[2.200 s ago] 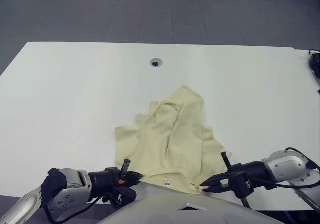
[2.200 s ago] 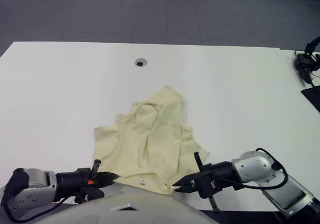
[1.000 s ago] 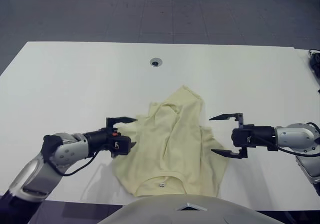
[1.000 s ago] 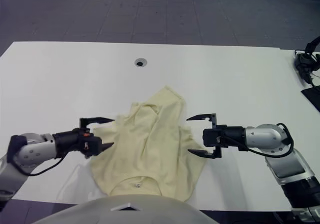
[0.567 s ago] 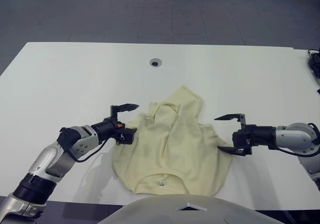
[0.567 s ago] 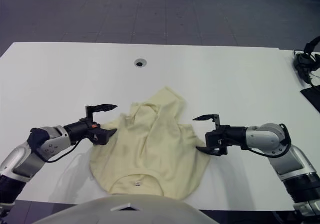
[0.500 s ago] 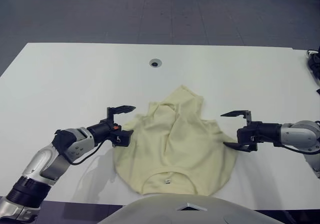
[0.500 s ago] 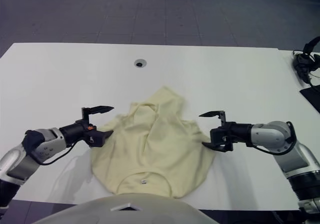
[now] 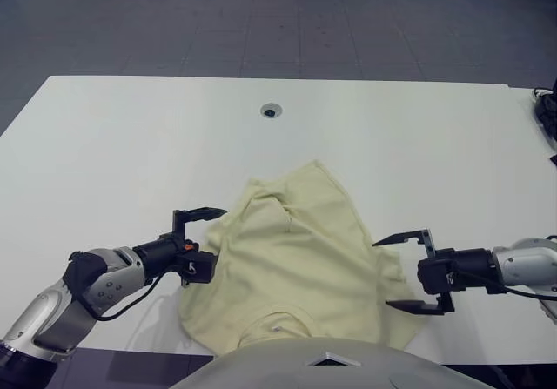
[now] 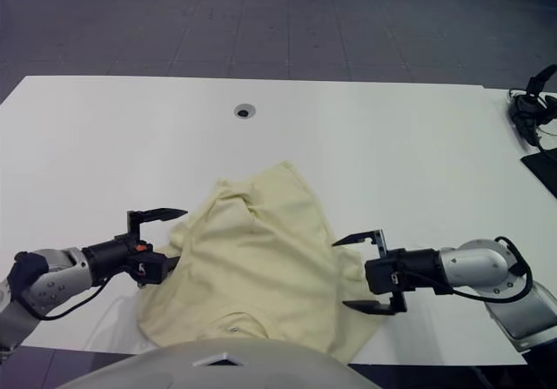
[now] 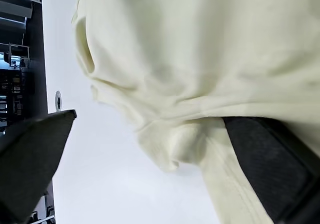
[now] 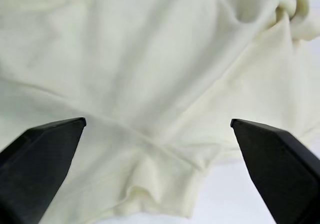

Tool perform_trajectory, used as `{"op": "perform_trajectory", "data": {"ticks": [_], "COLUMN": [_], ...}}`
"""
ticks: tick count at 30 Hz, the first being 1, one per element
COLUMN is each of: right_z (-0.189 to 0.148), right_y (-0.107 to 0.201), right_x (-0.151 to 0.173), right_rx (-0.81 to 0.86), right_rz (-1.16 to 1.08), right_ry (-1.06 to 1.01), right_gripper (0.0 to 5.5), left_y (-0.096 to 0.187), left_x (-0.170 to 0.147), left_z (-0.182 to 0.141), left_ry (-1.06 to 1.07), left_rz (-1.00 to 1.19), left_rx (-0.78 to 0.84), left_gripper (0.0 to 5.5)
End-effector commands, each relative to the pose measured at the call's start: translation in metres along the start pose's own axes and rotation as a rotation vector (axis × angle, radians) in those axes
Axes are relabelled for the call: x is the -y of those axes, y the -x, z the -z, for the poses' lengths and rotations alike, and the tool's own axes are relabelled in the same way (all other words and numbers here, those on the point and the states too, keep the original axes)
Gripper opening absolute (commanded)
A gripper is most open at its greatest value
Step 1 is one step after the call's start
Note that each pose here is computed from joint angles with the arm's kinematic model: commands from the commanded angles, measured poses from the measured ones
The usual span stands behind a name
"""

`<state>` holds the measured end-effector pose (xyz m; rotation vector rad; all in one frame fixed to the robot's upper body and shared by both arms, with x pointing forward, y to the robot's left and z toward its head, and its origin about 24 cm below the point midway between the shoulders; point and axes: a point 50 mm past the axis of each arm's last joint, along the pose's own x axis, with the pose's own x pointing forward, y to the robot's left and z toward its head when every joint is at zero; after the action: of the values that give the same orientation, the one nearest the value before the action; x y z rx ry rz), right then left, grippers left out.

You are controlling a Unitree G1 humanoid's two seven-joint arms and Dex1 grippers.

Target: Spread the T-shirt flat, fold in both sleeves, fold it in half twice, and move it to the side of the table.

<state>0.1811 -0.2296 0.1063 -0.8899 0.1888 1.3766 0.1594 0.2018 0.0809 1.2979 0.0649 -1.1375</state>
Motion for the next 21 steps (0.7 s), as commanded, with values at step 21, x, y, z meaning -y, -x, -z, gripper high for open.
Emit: {"op": "perform_trajectory", "data": {"ticks": [21], "right_z": [0.018], "right_y": [-0.145], "right_x": [0.147], "right_rx": [-0.182], "right_rz": [0.230], "right_ry": [0.383], "right_gripper": [5.40], "left_y": [0.008], "left_x": [0.018], "left_z": [0.029], "left_ry": [-0.018], "left_rz": [0.076], "left_rx": [-0.148], "left_gripper": [5.37]}}
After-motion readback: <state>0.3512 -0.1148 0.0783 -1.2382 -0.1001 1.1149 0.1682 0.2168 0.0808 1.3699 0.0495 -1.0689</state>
